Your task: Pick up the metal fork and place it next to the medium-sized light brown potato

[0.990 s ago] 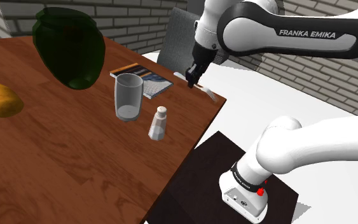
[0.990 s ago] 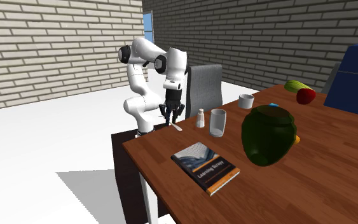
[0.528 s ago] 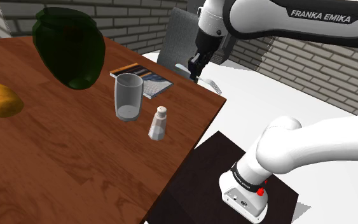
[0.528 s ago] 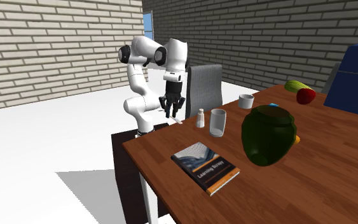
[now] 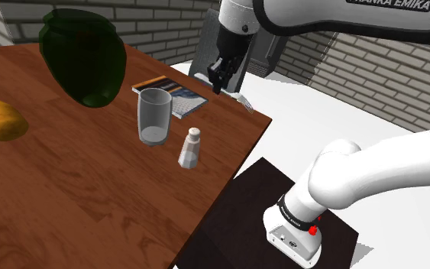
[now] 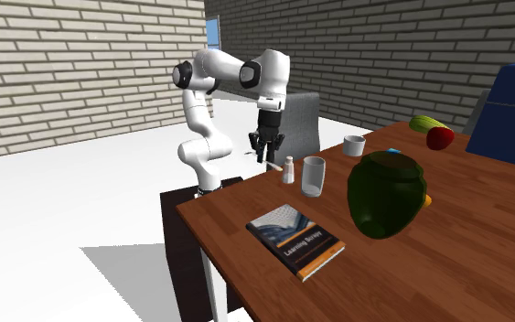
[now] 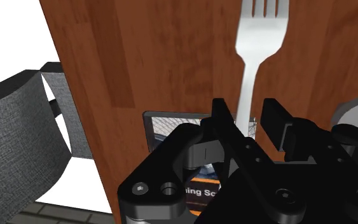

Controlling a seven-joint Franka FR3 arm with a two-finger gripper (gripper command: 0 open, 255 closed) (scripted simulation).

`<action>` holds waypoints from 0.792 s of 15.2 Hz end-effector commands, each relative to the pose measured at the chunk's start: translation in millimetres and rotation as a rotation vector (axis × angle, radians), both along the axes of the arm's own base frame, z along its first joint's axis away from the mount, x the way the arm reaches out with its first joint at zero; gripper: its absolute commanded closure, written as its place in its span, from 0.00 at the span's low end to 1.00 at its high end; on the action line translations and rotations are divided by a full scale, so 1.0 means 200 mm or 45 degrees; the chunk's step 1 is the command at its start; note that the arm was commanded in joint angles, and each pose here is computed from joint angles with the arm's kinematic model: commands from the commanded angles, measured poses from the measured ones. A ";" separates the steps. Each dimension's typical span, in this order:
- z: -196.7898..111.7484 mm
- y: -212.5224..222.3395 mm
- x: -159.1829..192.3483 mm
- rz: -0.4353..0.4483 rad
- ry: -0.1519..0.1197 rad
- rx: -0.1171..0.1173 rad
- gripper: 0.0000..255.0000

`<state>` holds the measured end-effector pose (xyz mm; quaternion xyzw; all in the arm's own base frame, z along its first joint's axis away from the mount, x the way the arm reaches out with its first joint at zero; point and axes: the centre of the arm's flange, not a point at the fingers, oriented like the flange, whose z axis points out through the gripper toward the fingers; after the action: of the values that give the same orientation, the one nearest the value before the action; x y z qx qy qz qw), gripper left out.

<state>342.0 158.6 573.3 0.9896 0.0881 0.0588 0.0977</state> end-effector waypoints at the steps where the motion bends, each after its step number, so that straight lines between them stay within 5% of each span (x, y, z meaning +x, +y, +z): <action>1: 0.00 0.13 0.00 -0.001 0.000 0.001 1.00; 12: 0.00 0.85 0.08 -0.001 0.000 0.001 1.00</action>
<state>351.7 316.2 575.9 0.9895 0.0886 0.0588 0.0983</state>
